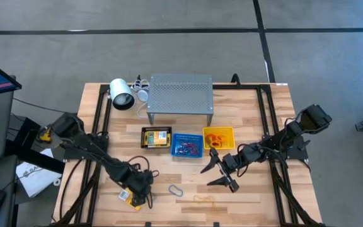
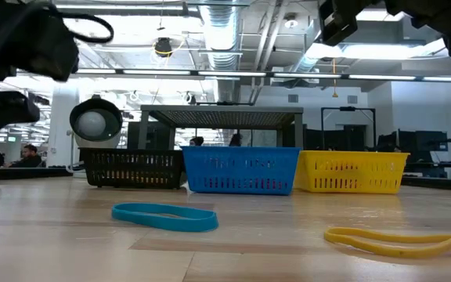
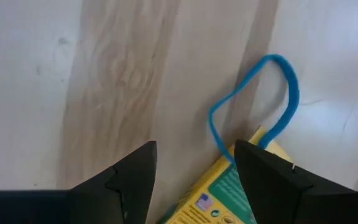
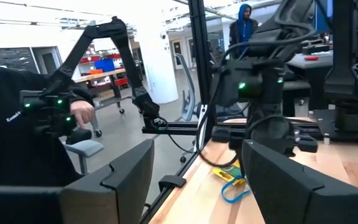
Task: Pick & Place Office Desk Supplies
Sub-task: Put the blue rubber band into the blue bin
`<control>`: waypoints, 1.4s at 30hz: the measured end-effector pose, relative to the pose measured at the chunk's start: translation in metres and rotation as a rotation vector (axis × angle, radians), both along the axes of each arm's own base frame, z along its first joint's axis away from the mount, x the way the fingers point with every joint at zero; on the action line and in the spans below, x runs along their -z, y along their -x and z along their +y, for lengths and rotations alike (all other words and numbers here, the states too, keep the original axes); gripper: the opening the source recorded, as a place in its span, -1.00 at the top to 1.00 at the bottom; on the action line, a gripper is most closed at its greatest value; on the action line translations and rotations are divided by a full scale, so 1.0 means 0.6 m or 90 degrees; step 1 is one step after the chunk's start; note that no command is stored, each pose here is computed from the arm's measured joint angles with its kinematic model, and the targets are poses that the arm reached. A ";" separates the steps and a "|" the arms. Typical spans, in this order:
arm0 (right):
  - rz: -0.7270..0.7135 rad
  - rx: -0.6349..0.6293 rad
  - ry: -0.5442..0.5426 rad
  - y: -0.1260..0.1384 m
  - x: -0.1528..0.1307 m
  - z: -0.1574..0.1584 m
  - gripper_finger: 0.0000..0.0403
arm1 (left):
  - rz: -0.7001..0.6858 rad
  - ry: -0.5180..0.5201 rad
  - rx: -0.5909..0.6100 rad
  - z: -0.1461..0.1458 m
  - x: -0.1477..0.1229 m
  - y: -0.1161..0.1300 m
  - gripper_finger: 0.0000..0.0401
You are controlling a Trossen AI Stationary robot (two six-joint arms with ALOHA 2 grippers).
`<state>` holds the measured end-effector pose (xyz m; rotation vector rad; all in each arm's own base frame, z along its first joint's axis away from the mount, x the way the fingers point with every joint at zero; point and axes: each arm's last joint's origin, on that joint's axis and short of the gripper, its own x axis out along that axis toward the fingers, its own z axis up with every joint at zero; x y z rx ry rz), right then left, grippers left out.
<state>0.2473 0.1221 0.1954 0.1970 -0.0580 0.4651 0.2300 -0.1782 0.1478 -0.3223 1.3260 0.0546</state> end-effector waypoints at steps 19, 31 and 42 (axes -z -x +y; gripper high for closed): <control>0.003 0.000 0.002 0.000 0.001 0.000 -0.19 | 0.001 0.002 -0.046 -0.014 -0.010 -0.020 0.01; 0.003 0.000 0.002 0.000 0.001 0.000 -0.19 | -0.017 0.024 -0.045 -0.019 -0.010 -0.026 0.19; 0.003 0.000 0.002 0.000 0.001 0.000 -0.19 | 0.018 0.021 -0.038 -0.023 0.013 -0.028 0.20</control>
